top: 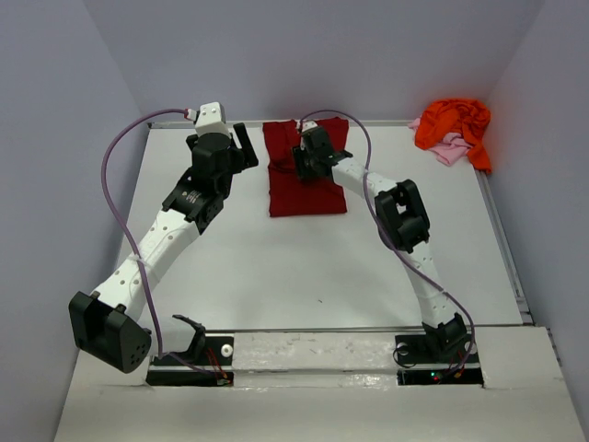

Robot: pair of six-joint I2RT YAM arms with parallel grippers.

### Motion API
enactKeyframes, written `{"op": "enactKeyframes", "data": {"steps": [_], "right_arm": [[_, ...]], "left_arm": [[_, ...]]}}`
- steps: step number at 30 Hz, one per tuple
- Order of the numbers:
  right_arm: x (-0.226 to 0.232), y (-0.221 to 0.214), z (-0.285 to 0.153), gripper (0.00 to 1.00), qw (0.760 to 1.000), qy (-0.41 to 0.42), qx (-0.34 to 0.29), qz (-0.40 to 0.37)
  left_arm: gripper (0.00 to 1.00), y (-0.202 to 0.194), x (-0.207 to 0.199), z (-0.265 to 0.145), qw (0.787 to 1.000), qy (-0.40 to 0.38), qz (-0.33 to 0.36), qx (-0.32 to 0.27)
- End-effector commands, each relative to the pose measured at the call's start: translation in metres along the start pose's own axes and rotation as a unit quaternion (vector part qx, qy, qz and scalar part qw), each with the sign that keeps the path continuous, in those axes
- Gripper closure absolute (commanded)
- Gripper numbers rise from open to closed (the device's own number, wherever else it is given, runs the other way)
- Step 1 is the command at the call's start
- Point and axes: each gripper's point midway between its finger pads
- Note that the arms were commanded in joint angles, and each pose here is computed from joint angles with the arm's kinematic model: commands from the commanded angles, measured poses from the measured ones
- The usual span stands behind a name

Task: Fold and stack the t-shirts
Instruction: Fold the tshirt

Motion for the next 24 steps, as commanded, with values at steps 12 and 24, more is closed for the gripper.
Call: {"op": "enactKeyframes", "data": {"steps": [12,24], "right_arm": [[-0.051,0.056,0.010,0.46,0.997,-0.033,-0.068,0.013],[-0.074,0.082,0.014,0.46,0.992,-0.053,-0.116,0.015]], "left_arm": [[0.15,0.008,-0.007,0.002,1.000,-0.016,-0.009,-0.015],[0.15,0.008,-0.008,0.002,1.000,-0.020,-0.012,-0.012]]}}
Point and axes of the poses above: each gripper's point midway between its finger pads, its own z axis out along the fingers, its own x axis along the line the jaws close on, y = z × x, and after that the axes turned 5 degrees about -z, right-handed
